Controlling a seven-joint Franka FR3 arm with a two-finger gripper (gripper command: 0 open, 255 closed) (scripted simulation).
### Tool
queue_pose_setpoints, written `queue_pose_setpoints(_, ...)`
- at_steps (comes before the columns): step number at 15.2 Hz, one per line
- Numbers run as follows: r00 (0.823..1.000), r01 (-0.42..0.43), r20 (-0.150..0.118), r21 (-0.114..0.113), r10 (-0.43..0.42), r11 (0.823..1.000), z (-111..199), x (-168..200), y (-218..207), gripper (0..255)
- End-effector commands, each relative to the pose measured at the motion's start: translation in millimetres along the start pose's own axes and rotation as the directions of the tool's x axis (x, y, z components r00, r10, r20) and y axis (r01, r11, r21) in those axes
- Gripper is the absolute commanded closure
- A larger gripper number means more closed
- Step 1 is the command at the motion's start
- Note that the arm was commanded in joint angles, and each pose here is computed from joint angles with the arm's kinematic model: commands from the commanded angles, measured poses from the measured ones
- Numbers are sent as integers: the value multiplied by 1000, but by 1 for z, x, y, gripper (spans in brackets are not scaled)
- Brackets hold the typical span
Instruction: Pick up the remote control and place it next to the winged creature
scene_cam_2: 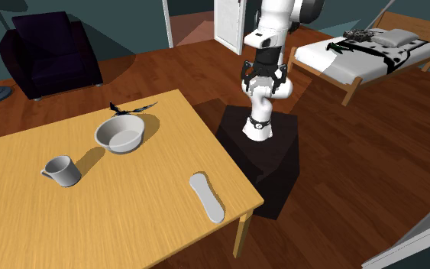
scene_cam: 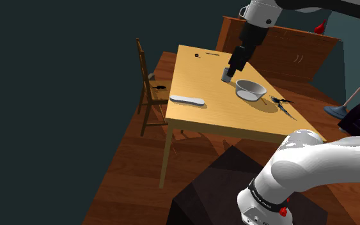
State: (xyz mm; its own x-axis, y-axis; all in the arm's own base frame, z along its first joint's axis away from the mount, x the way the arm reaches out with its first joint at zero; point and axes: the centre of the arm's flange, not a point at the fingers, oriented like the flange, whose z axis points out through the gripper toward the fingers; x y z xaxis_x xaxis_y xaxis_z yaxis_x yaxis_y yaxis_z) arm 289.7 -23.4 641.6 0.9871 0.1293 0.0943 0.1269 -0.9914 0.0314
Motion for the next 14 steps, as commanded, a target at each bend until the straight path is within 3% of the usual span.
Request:
queue_pose_setpoints(1,1000,0,0,0,0,1000,0,0,0,0)
queue_pose_setpoints(7,994,113,16,8,-113,994,55,42,42,0)
queue_pose_setpoints(14,970,242,34,19,-242,970,121,96,84,0)
